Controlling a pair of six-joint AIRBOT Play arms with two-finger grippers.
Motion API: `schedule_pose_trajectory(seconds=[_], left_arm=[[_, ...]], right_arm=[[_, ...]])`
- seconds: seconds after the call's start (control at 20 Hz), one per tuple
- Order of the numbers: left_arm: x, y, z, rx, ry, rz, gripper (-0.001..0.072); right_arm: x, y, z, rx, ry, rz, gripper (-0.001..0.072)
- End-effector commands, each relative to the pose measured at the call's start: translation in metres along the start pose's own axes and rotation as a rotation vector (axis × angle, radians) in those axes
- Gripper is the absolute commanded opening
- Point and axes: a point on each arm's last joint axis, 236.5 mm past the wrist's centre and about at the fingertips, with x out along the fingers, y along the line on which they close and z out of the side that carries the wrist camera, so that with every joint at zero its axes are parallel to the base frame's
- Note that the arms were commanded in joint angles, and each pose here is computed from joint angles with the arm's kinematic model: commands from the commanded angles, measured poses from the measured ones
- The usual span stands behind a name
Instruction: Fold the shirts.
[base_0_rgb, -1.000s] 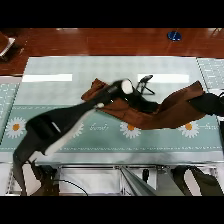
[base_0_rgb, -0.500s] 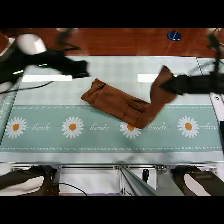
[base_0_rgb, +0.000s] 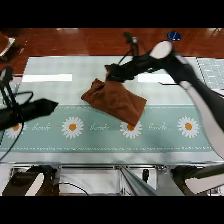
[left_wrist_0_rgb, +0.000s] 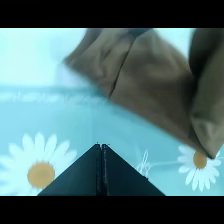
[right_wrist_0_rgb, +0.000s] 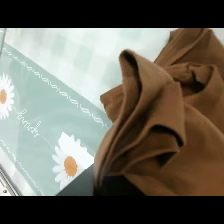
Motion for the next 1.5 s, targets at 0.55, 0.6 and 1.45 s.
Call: schedule_pose_trajectory(seconds=[0.55,0.6,1.45], left_arm=[[0.022,0.021,-0.043,-0.109,0.045,0.001,0.0014],[0.022,0.021,-0.043,-0.109,0.045,0.001,0.0014],[0.032,0.027,-0.038,-0.125,0.039,0.017,0.0014]], right_arm=[[-0.102,-0.032,0.018,0.01,0.086,-0.006,0.0408],[-0.144,-0.058,0.011,-0.024,0.078,-0.183,0.0408],[-0.106,-0.192,-0.19,0.77,-0.238,-0.249,0.0408]])
